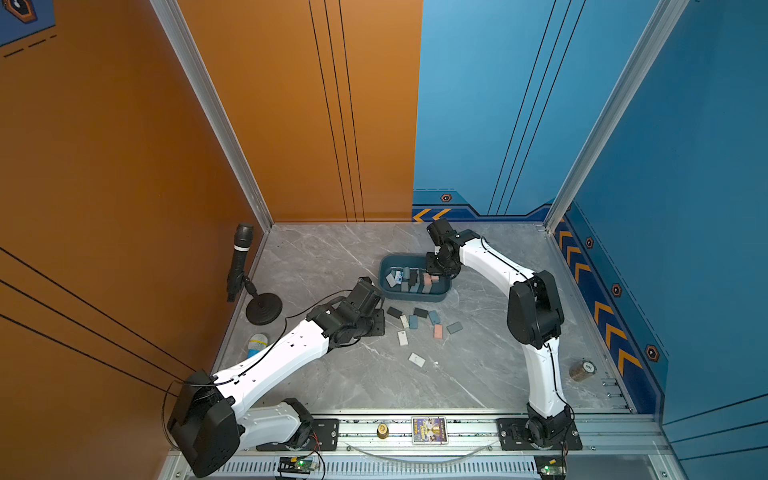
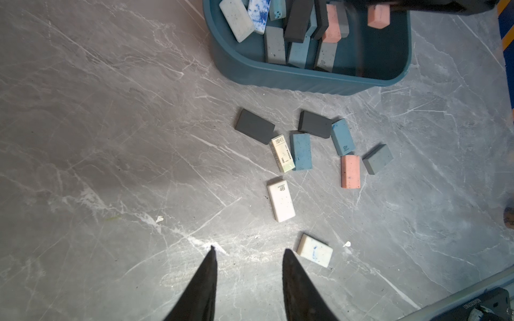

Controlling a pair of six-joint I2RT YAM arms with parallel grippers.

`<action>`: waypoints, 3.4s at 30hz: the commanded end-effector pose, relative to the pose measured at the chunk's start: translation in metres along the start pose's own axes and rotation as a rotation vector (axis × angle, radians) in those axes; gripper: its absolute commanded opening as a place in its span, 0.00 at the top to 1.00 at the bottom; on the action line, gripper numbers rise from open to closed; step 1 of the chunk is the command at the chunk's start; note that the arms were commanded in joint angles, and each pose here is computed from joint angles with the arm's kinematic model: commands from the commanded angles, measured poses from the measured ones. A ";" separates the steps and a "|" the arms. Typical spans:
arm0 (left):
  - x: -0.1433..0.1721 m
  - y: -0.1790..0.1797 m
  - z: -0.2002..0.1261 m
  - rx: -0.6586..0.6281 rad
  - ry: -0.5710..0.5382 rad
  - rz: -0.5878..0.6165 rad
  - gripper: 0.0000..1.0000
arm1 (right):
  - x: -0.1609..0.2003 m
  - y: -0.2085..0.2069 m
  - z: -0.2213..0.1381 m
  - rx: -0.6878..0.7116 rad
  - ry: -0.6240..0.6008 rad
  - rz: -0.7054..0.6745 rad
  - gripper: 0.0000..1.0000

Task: Put the eraser in the storage box
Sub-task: Place the eraser in the storage box, then pick up the eraser from the center of the board.

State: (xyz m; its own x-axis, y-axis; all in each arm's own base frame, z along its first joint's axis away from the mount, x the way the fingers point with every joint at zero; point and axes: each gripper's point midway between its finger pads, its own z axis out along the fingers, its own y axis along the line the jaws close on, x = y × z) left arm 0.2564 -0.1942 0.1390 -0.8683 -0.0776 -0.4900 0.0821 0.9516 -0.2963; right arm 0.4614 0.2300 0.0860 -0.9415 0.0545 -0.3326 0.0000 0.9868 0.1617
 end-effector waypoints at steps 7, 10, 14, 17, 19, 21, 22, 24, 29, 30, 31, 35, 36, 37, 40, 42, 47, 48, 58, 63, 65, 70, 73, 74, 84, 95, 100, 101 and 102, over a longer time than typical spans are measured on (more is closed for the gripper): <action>0.005 0.004 0.002 -0.014 0.029 -0.015 0.60 | -0.005 -0.009 0.021 0.034 0.046 0.006 0.77; 0.004 0.004 0.002 -0.015 0.027 -0.017 0.60 | -0.008 -0.010 0.024 0.045 0.045 0.006 0.76; 0.005 0.005 0.003 -0.017 0.030 -0.018 0.60 | -0.008 -0.013 0.029 0.051 0.054 0.013 0.73; 0.005 0.004 0.003 -0.017 0.031 -0.018 0.60 | -0.008 -0.014 0.031 0.054 0.060 0.014 0.72; 0.005 0.004 0.003 -0.017 0.031 -0.017 0.60 | -0.008 -0.014 0.033 0.054 0.062 0.014 0.71; 0.005 0.005 0.003 -0.018 0.031 -0.018 0.60 | -0.007 -0.014 0.034 0.057 0.068 0.015 0.70; 0.005 0.004 0.003 -0.018 0.032 -0.019 0.60 | -0.007 -0.014 0.034 0.057 0.067 0.015 0.69; 0.005 0.005 0.003 -0.018 0.032 -0.021 0.60 | -0.007 -0.015 0.034 0.058 0.068 0.016 0.68; 0.005 0.005 0.003 -0.016 0.032 -0.020 0.60 | -0.010 -0.012 0.025 0.046 0.057 0.018 0.60; 0.006 0.004 0.003 -0.015 0.034 -0.019 0.60 | -0.011 -0.011 0.022 0.044 0.051 0.017 0.59; 0.006 0.004 0.004 -0.016 0.035 -0.019 0.59 | -0.012 -0.010 0.017 0.041 0.044 0.017 0.59; 0.007 0.003 0.005 -0.012 0.045 -0.020 0.55 | -0.020 -0.002 -0.012 0.017 -0.004 0.009 0.57; 0.008 0.002 0.006 -0.011 0.048 -0.018 0.55 | -0.021 0.000 -0.019 0.012 -0.016 0.007 0.57; 0.008 0.001 0.006 -0.009 0.051 -0.016 0.54 | -0.023 0.002 -0.028 0.004 -0.030 0.003 0.57; 0.010 -0.001 0.009 -0.012 0.062 -0.008 0.51 | -0.026 0.009 -0.058 -0.019 -0.078 -0.007 0.56; 0.011 -0.004 0.011 -0.011 0.070 -0.002 0.50 | -0.025 0.012 -0.076 -0.029 -0.107 -0.014 0.56; 0.018 -0.014 0.021 -0.009 0.113 0.025 0.47 | -0.018 0.008 -0.129 -0.048 -0.198 -0.017 0.55; 0.019 -0.017 0.023 -0.007 0.122 0.034 0.47 | -0.016 0.006 -0.137 -0.048 -0.215 -0.012 0.54; 0.030 -0.044 0.045 -0.064 0.222 0.100 0.37 | 0.063 -0.052 -0.155 -0.021 -0.286 0.139 0.53; 0.039 -0.049 0.055 -0.115 0.264 0.133 0.34 | 0.099 -0.080 -0.157 0.009 -0.290 0.205 0.53; 0.040 -0.050 0.058 -0.139 0.270 0.148 0.34 | 0.112 -0.089 -0.155 0.013 -0.291 0.235 0.53; 0.047 -0.052 0.064 -0.187 0.292 0.178 0.32 | 0.138 -0.108 -0.150 0.029 -0.286 0.291 0.53; 0.052 -0.050 0.069 -0.217 0.302 0.185 0.32 | 0.145 -0.115 -0.149 0.032 -0.289 0.308 0.52; 0.054 -0.049 0.070 -0.225 0.305 0.183 0.32 | 0.146 -0.116 -0.149 0.033 -0.288 0.313 0.52; 0.063 -0.043 0.085 -0.269 0.337 0.177 0.31 | 0.154 -0.122 -0.146 0.038 -0.277 0.331 0.52; 0.067 -0.043 0.099 -0.287 0.365 0.182 0.33 | 0.164 -0.129 -0.147 0.044 -0.279 0.355 0.51; 0.068 -0.034 0.102 -0.319 0.363 0.166 0.34 | 0.164 -0.130 -0.147 0.047 -0.280 0.354 0.51; 0.067 -0.032 0.103 -0.325 0.362 0.166 0.34 | 0.164 -0.130 -0.147 0.047 -0.278 0.355 0.51; 0.068 -0.031 0.103 -0.328 0.363 0.165 0.34 | 0.164 -0.130 -0.146 0.049 -0.277 0.354 0.51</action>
State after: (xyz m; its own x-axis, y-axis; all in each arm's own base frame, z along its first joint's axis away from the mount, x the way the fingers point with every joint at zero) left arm 0.2440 -0.2693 0.0335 -0.9726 0.1520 -0.1761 0.1513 0.9883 0.0171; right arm 0.2599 0.0971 0.1499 -0.7651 0.4058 -0.4999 0.2950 0.9110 0.2880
